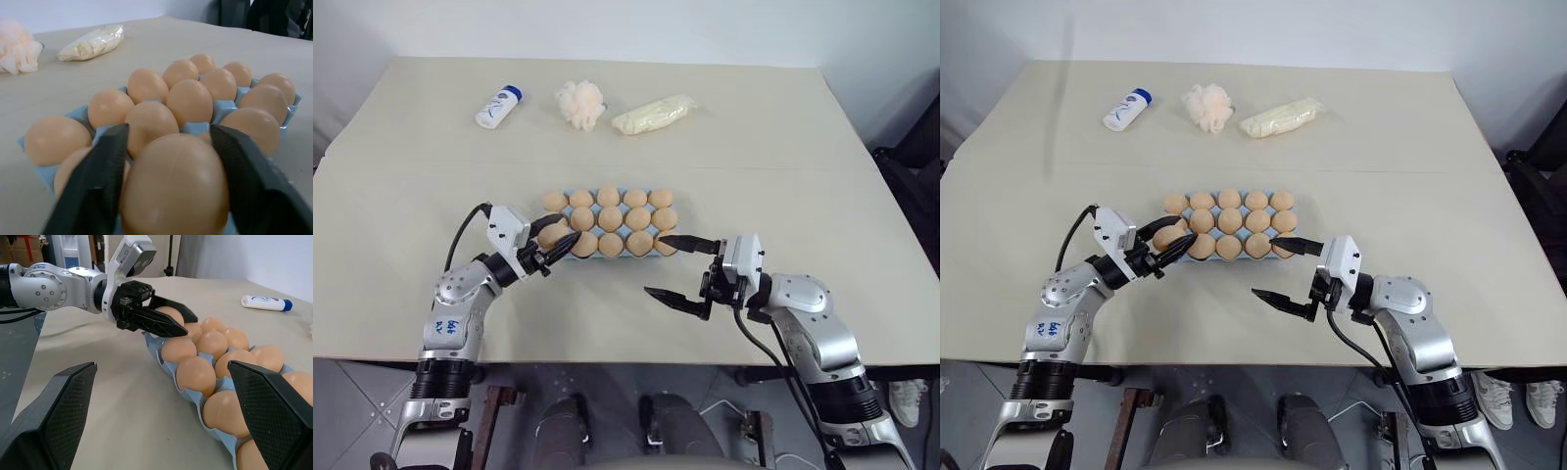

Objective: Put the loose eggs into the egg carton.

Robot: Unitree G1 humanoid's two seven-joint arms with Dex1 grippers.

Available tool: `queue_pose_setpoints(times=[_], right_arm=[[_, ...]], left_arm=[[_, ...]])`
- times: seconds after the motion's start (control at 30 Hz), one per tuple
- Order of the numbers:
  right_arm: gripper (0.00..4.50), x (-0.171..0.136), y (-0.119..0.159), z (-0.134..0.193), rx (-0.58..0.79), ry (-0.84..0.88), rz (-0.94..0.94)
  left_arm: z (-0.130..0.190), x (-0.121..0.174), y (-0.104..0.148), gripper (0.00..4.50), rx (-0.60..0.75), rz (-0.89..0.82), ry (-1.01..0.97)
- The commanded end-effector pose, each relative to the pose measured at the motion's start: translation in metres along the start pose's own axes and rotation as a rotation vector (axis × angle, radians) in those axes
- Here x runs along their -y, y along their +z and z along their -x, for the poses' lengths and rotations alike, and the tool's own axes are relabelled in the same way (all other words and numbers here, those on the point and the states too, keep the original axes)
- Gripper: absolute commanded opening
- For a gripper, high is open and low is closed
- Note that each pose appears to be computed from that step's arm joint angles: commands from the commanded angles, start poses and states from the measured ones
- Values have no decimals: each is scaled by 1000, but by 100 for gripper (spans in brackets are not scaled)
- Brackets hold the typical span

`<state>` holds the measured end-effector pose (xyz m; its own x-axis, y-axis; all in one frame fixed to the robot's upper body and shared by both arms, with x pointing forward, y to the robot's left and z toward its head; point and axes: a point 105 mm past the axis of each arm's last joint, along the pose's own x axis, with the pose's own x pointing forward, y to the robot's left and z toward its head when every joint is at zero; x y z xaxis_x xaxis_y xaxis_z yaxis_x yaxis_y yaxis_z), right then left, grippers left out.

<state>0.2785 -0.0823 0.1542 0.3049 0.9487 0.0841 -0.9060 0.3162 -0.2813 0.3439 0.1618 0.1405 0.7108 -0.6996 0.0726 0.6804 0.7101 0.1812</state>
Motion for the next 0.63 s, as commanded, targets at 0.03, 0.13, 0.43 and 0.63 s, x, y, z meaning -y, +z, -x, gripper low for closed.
queue_pose_setpoints(times=[0.03,0.13,0.43,0.63], right_arm=[[450,-2,11,0,34,1,39],[450,-2,10,1,31,-2,39],[450,7,6,27,-38,-49,45],[450,15,4,42,-77,-93,53]], left_arm=[[10,-5,10,387,13,-57,6],[27,-13,13,417,-15,-93,11],[98,-16,5,417,-228,-136,-114],[112,-18,5,417,-244,-144,-95]])
